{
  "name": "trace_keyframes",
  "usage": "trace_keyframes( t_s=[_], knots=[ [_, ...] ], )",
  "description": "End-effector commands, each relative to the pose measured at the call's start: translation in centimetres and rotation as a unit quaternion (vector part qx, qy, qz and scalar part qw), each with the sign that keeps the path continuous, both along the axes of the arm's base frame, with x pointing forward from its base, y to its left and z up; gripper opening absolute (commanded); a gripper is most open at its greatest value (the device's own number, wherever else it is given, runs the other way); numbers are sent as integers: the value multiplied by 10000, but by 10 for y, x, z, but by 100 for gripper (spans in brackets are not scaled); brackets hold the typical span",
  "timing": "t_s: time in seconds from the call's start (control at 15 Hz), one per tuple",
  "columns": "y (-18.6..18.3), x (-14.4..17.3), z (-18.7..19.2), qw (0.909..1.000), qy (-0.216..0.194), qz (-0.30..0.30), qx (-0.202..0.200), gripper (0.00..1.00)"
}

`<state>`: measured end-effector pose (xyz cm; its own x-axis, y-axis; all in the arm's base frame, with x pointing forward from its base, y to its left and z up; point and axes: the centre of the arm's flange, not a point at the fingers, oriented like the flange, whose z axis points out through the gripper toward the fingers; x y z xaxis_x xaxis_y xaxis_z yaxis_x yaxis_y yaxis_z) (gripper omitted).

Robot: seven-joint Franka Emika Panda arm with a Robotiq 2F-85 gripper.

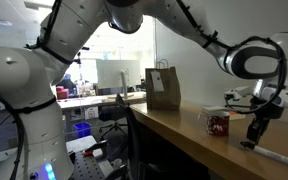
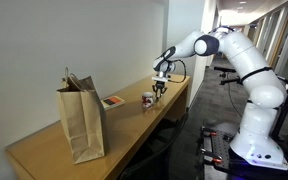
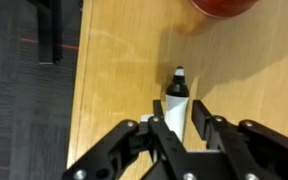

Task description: Pick the marker and put it in the cup

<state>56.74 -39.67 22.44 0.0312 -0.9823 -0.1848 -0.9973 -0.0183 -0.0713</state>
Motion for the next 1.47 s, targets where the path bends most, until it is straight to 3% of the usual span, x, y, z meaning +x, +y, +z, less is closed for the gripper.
trace_keyframes(
  t_s=[0.0, 0.13, 0.2, 0.47, 0.73, 1.07, 1.27, 1.4],
  knots=[
    [-1, 4, -1, 10000, 35, -46, 20, 7],
    [-1, 3, -2, 10000, 48, -40, 17, 1],
    [-1, 2, -3, 10000, 51, -38, 18, 5],
    [4, 1, 6, 10000, 22, -15, -2, 5],
    [23, 1, 39, 9995, -215, 214, -72, 5],
    [53, -7, 103, 9969, -641, 419, 202, 5],
    [74, -17, 136, 9903, -1059, 774, 463, 5],
    [97, -20, 150, 9804, -1395, 1157, 771, 5]
  ],
)
